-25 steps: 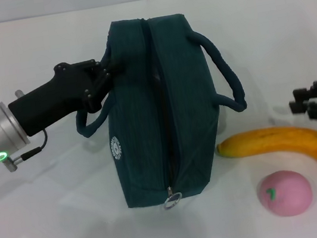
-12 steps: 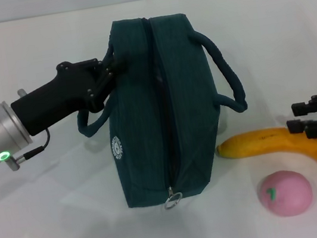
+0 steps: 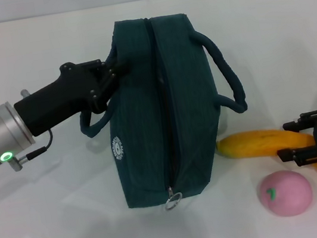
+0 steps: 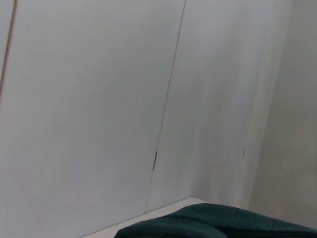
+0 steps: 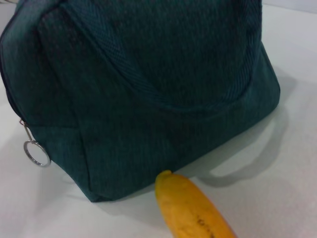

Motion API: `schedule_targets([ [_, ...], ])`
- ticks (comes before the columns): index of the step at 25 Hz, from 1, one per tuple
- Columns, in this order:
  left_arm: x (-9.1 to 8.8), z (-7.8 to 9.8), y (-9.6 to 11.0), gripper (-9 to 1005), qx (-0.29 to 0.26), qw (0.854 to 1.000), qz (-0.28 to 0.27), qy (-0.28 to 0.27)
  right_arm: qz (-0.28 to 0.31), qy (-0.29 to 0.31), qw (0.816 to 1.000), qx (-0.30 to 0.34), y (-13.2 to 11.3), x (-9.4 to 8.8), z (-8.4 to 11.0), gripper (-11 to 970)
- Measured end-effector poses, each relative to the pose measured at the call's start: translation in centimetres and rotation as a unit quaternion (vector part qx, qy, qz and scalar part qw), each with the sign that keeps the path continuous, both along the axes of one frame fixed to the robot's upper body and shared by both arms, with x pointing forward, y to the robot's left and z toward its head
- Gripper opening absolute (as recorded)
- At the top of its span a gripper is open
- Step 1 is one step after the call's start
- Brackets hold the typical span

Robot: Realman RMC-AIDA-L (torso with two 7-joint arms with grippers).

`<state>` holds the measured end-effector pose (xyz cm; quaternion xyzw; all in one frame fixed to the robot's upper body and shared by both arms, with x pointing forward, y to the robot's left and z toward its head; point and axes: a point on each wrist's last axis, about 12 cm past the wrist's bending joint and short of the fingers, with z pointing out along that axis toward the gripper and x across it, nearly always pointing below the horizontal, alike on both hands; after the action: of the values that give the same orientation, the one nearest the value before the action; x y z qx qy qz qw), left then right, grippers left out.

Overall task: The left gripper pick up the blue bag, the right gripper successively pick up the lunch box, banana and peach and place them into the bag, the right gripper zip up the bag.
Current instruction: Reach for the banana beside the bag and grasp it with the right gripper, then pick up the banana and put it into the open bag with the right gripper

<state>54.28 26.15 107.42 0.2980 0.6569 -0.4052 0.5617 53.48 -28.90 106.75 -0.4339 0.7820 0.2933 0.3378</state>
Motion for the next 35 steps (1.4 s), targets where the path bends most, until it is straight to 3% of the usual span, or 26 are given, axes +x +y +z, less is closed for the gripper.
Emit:
schedule_targets([
  [20,0.5,0.1,0.0,49,0.006,1.000,0.007,-0.003,0.032,-0.005,0.999,-0.026,1.0,0.7,0.2,661],
  [22,0.5,0.1,0.0,49,0.007,1.000,0.008,-0.002,0.031,-0.004,0.999,-0.025,1.0,0.7,0.2,563],
  [25,0.5,0.1,0.0,49,0.007,1.000,0.008,-0.002,0.025,-0.006,0.999,-0.020,0.7,0.6,0.2,524],
  [31,0.5,0.2,0.0,49,0.004,1.000,0.009,-0.004,-0.042,-0.048,0.997,0.041,-1.7,0.6,1.4,462],
  [35,0.4,0.2,0.2,49,-0.004,1.000,0.014,-0.007,-0.104,-0.098,0.983,0.112,-3.6,0.0,2.0,439],
])
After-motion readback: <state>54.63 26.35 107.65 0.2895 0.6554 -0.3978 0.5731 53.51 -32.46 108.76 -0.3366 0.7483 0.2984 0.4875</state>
